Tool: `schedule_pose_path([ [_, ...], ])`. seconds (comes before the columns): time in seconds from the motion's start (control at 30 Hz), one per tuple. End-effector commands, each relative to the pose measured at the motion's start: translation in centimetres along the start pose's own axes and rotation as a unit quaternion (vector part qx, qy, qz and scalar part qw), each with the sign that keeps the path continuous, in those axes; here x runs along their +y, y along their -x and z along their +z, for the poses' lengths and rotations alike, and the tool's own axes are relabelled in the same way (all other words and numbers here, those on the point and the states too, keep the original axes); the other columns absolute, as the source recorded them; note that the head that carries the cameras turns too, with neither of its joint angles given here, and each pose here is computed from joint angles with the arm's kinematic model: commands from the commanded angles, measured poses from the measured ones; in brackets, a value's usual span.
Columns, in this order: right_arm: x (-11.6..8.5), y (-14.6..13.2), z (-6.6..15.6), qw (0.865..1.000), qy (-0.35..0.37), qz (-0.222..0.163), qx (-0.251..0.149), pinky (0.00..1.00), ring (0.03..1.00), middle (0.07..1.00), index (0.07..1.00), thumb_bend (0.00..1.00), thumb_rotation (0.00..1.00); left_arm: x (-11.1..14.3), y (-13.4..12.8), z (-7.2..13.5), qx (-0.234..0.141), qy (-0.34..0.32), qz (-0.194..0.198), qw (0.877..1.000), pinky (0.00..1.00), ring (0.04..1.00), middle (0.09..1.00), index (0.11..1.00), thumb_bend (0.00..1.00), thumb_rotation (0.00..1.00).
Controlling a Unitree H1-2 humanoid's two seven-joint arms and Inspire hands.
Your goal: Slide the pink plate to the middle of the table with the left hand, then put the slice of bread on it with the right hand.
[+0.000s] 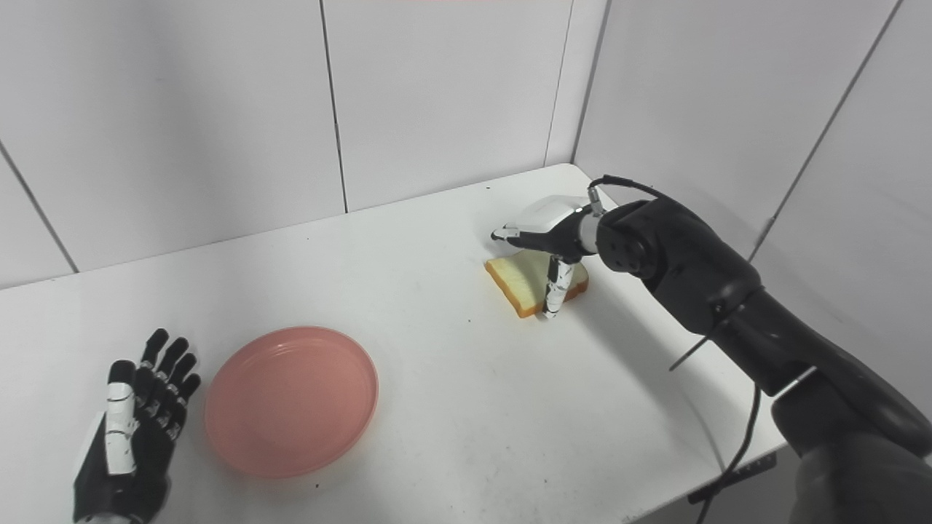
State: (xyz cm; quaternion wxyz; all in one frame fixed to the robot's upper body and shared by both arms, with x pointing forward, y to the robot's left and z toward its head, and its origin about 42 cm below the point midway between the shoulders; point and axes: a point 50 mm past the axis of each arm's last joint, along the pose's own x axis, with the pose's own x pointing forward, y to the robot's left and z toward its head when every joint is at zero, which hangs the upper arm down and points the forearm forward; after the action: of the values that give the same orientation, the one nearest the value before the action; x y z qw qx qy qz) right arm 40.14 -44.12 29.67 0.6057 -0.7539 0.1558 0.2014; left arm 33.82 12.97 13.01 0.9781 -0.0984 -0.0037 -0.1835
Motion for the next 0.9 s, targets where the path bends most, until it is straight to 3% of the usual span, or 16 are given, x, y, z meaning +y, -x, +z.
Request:
schedule_pose_path([
  [0.0,-2.7,0.8,-0.7,0.999,0.007,-0.048,0.012,0.99,1.000,1.000,1.000,1.00,0.30,-0.2,0.0,0.9,-0.014,-0.005,-0.007,1.000,1.00,0.992,0.981,0.976,0.77,1.00],
  [0.87,-1.8,-0.7,-1.1,0.999,0.013,-0.032,0.026,0.96,0.996,1.000,1.000,1.00,0.21,-0.4,0.1,0.7,-0.015,0.002,-0.010,1.000,1.00,0.993,0.979,0.976,0.77,1.00],
])
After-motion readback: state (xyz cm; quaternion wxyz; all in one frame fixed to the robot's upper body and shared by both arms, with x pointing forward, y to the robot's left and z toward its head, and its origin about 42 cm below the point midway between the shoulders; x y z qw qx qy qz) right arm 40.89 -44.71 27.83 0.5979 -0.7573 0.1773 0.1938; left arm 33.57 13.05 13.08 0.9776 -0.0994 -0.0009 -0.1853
